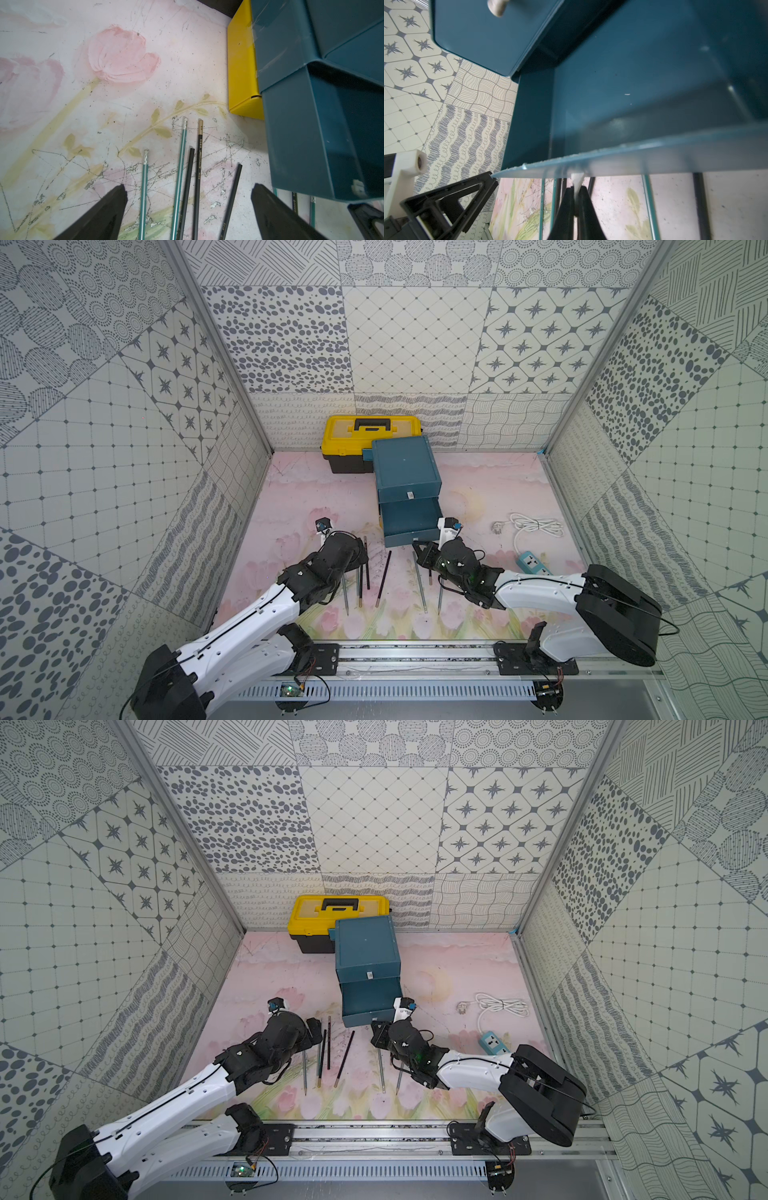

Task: Please place the pencils in the drawer according to their color
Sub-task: Open the drawer in the storage box.

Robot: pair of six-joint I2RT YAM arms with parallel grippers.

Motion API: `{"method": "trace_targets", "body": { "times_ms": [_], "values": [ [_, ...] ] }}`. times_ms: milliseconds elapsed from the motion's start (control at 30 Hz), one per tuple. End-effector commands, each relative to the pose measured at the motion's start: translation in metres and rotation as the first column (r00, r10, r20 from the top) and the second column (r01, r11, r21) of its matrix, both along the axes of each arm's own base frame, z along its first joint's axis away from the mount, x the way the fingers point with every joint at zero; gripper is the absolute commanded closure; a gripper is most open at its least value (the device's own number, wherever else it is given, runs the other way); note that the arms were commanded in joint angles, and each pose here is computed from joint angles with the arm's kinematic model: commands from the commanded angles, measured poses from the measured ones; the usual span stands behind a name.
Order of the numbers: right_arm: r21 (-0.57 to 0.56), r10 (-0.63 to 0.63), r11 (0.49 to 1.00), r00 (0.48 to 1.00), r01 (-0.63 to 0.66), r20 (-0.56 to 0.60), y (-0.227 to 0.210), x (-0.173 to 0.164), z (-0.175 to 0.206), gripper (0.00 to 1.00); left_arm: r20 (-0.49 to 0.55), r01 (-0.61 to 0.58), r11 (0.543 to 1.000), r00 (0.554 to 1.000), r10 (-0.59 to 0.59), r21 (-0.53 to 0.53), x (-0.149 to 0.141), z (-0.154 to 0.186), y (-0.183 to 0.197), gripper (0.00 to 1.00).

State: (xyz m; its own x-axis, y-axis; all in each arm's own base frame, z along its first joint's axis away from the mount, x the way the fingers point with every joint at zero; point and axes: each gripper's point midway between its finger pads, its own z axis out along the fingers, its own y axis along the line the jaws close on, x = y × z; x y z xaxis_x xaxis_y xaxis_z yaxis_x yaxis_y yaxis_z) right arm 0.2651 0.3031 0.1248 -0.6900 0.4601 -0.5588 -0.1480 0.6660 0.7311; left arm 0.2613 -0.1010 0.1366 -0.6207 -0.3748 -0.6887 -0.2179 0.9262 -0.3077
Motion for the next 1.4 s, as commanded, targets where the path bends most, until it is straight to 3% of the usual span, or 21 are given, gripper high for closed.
{"method": "trace_targets", "body": {
  "times_ms": [0, 233, 433, 533, 767, 833, 1000, 1233, 1367],
  "values": [
    [0.006, -0.023, 1.0, 1.0, 0.023, 0.008, -0.005, 0.0, 0.005, 0.89, -0.008, -0.028, 0.999, 1.0, 0.028, 0.026, -0.001, -0.003, 0.008, 0.01],
    [-0.022, -0.016, 1.0, 0.999, 0.016, 0.032, -0.006, 0.0, 0.013, 0.66, -0.019, -0.029, 0.999, 0.999, 0.03, 0.02, -0.004, -0.003, 0.008, 0.01],
    [-0.059, -0.01, 0.998, 1.0, 0.012, 0.029, -0.014, -0.005, 0.014, 0.57, -0.097, -0.044, 0.997, 0.994, 0.049, 0.057, -0.015, -0.01, 0.016, 0.01],
    [-0.13, -0.012, 0.991, 1.0, 0.012, -0.002, -0.026, -0.011, 0.005, 0.54, -0.145, -0.057, 0.995, 0.987, 0.068, 0.079, -0.022, -0.014, 0.021, 0.01],
    [-0.257, -0.04, 0.966, 0.998, 0.024, -0.058, -0.052, -0.023, 0.003, 0.54, -0.198, -0.058, 0.996, 0.978, 0.069, 0.061, -0.032, -0.023, 0.021, 0.01],
    [-0.303, -0.059, 0.952, 0.995, 0.031, -0.086, -0.064, -0.028, -0.001, 0.58, -0.205, -0.065, 0.997, 0.976, 0.074, 0.051, -0.034, -0.026, 0.021, 0.01],
    [-0.424, -0.104, 0.905, 0.981, 0.025, -0.164, -0.089, -0.042, -0.014, 0.57, -0.198, -0.078, 0.996, 0.977, 0.083, 0.03, -0.035, -0.028, 0.02, 0.01],
    [-0.514, -0.095, 0.852, 0.935, -0.102, -0.343, -0.097, -0.069, -0.042, 0.49, -0.192, -0.087, 0.996, 0.977, 0.091, 0.029, -0.033, -0.028, 0.021, 0.01],
    [-0.52, -0.071, 0.837, 0.907, -0.172, -0.414, -0.091, -0.081, -0.058, 0.5, -0.189, -0.092, 0.995, 0.977, 0.096, 0.03, -0.034, -0.03, 0.022, 0.01]
  ]
}}
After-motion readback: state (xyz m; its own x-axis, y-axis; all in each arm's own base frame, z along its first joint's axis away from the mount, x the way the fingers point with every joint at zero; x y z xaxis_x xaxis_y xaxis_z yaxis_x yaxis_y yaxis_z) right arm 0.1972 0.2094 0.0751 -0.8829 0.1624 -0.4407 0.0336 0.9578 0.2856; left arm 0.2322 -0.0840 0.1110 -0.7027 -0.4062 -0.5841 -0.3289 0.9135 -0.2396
